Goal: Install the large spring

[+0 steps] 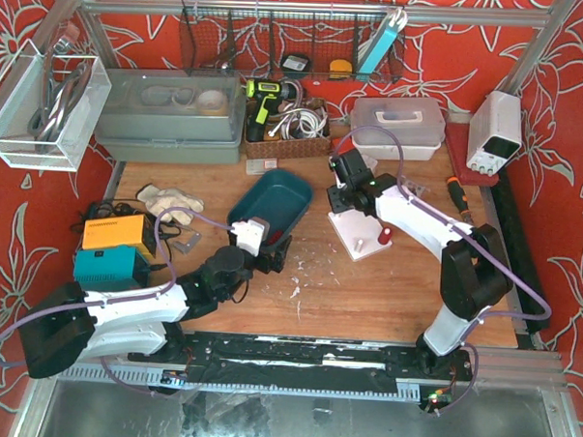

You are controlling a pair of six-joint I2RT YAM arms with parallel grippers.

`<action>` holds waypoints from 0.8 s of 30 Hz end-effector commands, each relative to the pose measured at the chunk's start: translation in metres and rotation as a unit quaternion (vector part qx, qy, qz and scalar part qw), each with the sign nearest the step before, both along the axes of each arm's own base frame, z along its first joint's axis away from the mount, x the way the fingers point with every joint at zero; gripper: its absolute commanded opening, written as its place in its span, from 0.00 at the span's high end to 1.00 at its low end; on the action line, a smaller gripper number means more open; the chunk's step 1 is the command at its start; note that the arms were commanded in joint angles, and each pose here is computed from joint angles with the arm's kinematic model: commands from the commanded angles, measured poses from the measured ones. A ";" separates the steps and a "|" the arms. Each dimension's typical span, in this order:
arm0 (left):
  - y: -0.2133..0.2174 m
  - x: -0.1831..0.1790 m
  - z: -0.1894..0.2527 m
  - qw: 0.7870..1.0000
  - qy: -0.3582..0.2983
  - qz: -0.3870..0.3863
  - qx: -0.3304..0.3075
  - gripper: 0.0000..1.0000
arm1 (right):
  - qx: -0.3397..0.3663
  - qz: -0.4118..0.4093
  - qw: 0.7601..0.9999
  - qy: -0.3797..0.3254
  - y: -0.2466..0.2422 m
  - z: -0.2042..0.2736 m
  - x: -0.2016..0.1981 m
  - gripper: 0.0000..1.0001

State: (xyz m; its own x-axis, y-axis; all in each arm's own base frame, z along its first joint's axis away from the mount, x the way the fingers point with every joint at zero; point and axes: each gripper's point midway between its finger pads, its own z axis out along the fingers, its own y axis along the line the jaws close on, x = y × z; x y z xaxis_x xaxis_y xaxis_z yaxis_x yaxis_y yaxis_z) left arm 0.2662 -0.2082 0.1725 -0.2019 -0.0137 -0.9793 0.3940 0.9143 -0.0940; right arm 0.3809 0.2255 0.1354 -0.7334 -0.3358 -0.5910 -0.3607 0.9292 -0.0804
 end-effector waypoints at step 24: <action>-0.003 0.005 0.001 1.000 -0.003 0.003 0.007 0.00 | 0.001 -0.003 1.000 0.019 0.002 -0.020 0.009 1.00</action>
State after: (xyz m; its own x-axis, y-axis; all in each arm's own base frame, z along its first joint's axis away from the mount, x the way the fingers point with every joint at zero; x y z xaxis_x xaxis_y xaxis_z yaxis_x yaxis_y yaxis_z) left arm 0.2663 -0.2103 0.1661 -0.2127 0.0089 -0.9771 0.4014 0.9125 -0.0791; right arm 0.3915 0.2341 0.1147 -0.7485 -0.3352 -0.5721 -0.3712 0.9268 -0.0573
